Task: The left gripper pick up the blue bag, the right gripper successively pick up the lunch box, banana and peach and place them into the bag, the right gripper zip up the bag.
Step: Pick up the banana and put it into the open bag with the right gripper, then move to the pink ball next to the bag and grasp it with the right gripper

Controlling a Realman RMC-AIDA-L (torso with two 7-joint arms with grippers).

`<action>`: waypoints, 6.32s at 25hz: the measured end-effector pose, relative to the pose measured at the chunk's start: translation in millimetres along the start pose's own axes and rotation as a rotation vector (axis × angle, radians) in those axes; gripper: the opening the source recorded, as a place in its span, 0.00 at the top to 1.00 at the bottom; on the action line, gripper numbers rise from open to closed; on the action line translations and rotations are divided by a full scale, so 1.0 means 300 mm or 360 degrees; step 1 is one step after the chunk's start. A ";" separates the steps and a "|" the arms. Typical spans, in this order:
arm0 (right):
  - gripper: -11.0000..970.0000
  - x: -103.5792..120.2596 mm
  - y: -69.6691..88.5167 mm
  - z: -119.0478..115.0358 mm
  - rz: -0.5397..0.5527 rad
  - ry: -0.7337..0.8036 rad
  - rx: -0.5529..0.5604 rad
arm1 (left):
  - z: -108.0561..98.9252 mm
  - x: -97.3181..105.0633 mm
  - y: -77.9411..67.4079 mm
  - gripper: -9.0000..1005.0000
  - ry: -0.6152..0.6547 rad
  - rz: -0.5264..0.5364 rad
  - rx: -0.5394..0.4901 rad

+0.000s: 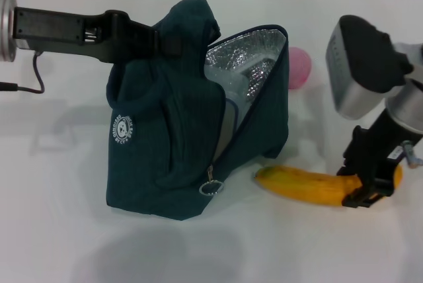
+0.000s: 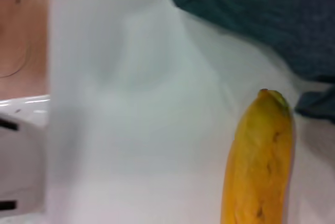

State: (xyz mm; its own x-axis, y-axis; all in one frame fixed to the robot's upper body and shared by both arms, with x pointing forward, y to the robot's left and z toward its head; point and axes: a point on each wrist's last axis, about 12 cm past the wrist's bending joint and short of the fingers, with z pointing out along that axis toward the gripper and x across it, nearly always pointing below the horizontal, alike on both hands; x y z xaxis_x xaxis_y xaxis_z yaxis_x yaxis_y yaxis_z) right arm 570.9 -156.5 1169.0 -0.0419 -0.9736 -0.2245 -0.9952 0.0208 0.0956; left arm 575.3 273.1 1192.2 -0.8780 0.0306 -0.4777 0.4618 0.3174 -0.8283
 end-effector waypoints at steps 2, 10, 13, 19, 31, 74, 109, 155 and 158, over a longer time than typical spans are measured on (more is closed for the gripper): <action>0.55 0.007 0.019 -0.038 -0.0030 -0.0019 -0.0062 | -0.001 0.000 0.000 0.95 -0.0001 0.0000 0.0000; 0.53 0.042 0.088 -0.163 -0.0159 -0.0312 -0.0412 | 0.002 -0.005 -0.003 0.95 0.0000 0.0007 0.0003; 0.53 0.061 0.087 -0.179 -0.0163 -0.0397 -0.0452 | 0.003 -0.007 -0.004 0.95 0.0002 0.0009 0.0002; 0.52 0.105 0.077 -0.237 -0.0172 -0.0770 -0.0537 | 0.002 -0.008 -0.003 0.95 -0.0001 0.0007 -0.0004; 0.50 0.248 0.020 -0.278 0.0203 -0.1714 -0.0531 | 0.006 -0.007 -0.004 0.95 0.0003 0.0010 0.0001; 0.44 0.183 0.061 0.160 0.1133 -0.2553 -0.0768 | 0.020 -0.008 -0.008 0.95 0.0022 0.0024 0.0013; 0.15 0.200 0.055 0.150 0.1122 -0.2627 -0.0688 | 0.020 -0.020 -0.012 0.95 0.0027 0.0039 0.0008; 0.22 0.293 -0.201 0.178 0.1146 -0.1620 0.0762 | 0.013 0.003 -0.001 0.95 0.0019 0.0011 0.0017; 0.22 0.287 -0.202 0.185 0.1119 -0.1587 0.0767 | 0.017 -0.004 -0.005 0.95 0.0026 0.0020 0.0017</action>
State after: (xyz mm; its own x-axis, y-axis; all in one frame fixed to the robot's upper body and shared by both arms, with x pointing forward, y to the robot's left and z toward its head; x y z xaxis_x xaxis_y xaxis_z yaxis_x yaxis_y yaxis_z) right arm 622.7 -229.0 1090.1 -0.4016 -0.1401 -0.9050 -0.6567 0.7328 0.1780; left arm 576.4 267.6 1192.5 -0.8739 0.0501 -0.4835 0.4742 0.3066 -0.8253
